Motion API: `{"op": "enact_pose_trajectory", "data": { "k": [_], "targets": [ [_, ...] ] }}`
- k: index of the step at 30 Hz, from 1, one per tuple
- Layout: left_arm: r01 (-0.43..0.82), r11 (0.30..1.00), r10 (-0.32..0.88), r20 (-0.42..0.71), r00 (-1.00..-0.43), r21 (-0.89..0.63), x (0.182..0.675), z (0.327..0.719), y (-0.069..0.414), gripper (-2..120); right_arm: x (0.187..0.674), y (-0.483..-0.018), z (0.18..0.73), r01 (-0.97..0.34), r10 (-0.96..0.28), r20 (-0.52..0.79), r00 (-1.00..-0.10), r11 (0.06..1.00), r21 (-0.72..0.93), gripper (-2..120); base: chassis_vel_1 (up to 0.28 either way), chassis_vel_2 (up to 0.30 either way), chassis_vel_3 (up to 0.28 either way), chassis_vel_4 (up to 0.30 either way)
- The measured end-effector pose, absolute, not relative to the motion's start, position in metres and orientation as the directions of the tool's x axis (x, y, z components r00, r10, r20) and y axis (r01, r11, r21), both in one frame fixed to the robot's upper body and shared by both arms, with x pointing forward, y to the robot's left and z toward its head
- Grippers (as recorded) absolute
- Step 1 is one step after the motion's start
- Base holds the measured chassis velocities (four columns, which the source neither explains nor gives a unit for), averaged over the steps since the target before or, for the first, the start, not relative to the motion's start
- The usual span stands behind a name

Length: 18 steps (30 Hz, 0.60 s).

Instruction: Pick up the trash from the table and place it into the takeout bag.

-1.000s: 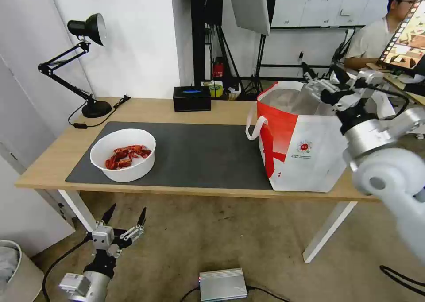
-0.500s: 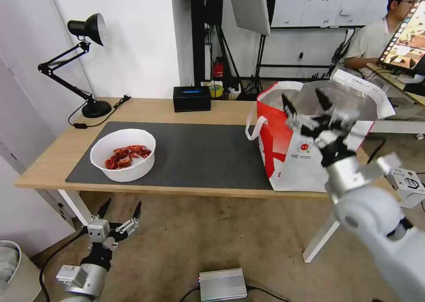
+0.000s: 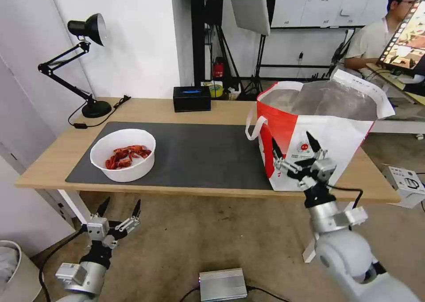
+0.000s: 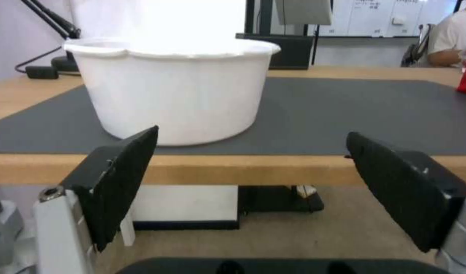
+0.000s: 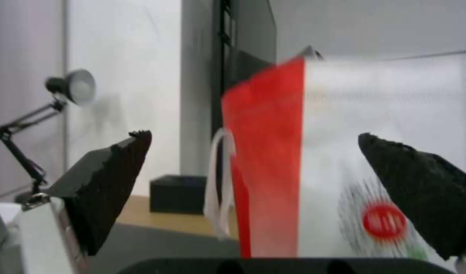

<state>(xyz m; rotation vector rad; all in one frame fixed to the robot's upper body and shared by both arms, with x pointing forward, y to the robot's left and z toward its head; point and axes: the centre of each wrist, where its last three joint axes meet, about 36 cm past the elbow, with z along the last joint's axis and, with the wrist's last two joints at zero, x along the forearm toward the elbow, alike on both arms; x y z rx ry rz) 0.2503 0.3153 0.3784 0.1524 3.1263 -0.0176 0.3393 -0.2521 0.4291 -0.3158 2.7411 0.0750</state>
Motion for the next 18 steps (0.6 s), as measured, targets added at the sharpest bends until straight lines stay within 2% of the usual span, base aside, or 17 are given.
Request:
{"op": "enact_pose_trajectory", "data": {
  "k": [7, 9, 18],
  "targets": [
    [0.100, 0.995, 0.100, -0.017, -0.995, -0.017, 0.255, 0.381, 0.316, 100, 0.322, -0.244, 0.413, -0.145, -0.121, -0.307, -0.944, 0.988, 0.056, 100, 0.000, 0.000, 0.000, 0.000],
    [0.097, 0.995, 0.097, -0.017, -0.995, -0.016, 0.257, 0.383, 0.318, 100, 0.310, -0.238, 0.408, -0.094, -0.071, -0.236, -0.969, 0.992, 0.086, 100, 0.000, 0.000, 0.000, 0.000],
    [0.113, 0.993, 0.113, -0.017, -0.994, -0.016, 0.265, 0.385, 0.321, 100, 0.286, -0.226, 0.392, -0.058, -0.049, -0.139, -0.989, 0.996, 0.061, 100, 0.000, 0.000, 0.000, 0.000]
  ]
}}
